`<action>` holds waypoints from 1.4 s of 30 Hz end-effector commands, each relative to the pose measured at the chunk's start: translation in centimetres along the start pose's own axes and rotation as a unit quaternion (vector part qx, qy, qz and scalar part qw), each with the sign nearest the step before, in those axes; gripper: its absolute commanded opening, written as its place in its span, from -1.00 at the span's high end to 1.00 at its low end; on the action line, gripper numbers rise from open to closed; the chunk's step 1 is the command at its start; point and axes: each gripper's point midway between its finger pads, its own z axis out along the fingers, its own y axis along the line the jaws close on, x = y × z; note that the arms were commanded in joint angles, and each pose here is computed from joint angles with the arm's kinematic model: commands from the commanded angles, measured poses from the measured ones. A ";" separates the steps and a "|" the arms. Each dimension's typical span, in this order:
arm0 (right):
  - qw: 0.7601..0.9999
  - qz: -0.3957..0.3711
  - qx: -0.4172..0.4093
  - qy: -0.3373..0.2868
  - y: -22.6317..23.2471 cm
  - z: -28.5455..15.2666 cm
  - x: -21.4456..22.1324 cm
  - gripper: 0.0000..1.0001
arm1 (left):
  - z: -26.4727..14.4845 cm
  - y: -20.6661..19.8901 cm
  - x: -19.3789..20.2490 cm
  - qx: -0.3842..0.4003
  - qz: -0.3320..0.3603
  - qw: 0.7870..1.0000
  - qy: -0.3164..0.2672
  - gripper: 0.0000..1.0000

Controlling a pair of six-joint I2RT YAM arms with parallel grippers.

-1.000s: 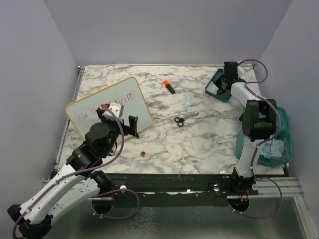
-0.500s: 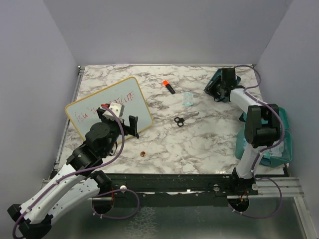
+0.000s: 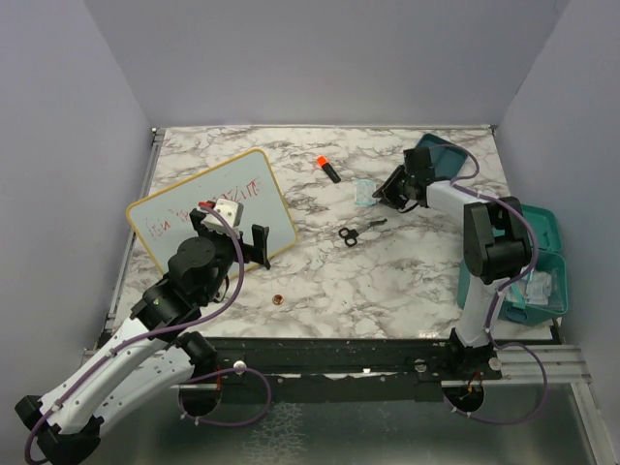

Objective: Organize the medicine kit
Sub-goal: Pick up the medical item at the center of the board.

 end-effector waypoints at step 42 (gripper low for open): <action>0.997 0.047 0.065 0.006 -2.8 3.8 2.0 0.53 | -0.1 -0.1 -0.1 0.007 -0.001 1.000 -0.008 -0.98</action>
